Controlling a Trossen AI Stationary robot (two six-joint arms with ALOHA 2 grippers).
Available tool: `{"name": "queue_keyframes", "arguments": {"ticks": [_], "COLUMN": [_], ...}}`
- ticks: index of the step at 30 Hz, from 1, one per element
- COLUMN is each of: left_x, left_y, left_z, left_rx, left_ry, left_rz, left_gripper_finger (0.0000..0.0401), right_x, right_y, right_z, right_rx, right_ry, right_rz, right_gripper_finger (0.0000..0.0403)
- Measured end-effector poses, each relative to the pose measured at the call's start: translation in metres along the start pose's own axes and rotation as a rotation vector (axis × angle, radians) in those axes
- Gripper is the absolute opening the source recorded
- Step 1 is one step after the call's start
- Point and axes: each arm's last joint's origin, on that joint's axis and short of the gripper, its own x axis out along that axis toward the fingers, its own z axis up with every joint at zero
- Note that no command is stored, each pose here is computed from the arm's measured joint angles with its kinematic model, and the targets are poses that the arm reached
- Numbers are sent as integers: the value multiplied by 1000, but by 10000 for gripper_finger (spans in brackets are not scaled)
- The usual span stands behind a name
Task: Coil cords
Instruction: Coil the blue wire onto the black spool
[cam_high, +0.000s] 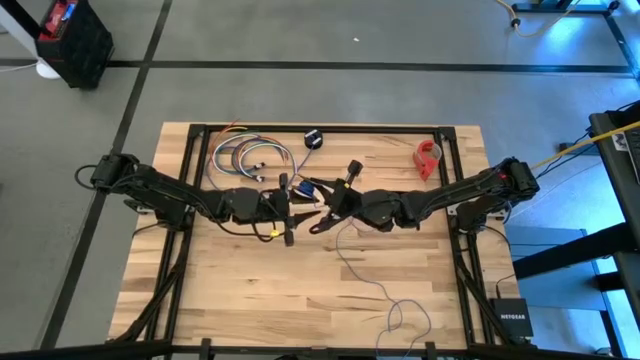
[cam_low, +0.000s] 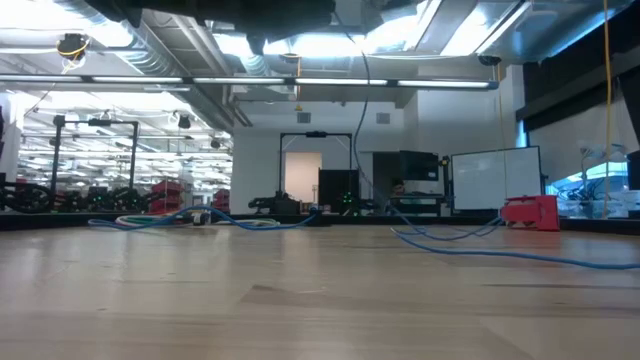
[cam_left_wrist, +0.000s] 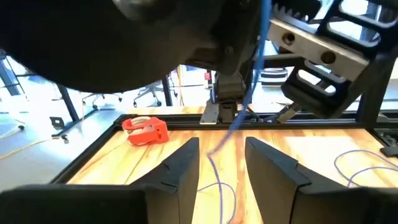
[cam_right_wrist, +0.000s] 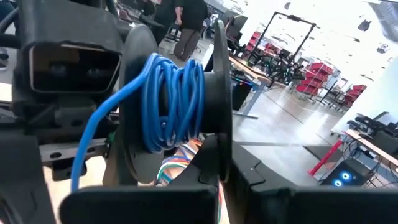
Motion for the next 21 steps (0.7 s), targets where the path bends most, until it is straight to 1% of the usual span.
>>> {"name": "queue_keyframes", "arguments": {"ticks": [6,11,17,19,21], "left_x": [0,0,0,1,3], "left_y": [0,-2,-2,-2,-3], "left_z": [0,3,3,3,2], "left_rx": [10,5,20,19,14], "left_ry": [-3,-31,-41,-51,-70], "left_rz": [-1,-69,-74,-72,-71], "left_gripper_finger": [125,125,125,118,100], "right_x": [0,0,0,0,0], "right_y": [0,1,1,1,1], "right_z": [1,1,1,1,1], "right_rx": [0,1,3,3,3], "right_ry": [-5,-7,-11,-12,-14], "right_rz": [13,20,30,30,38], "right_gripper_finger": [5,5,5,5,5]}}
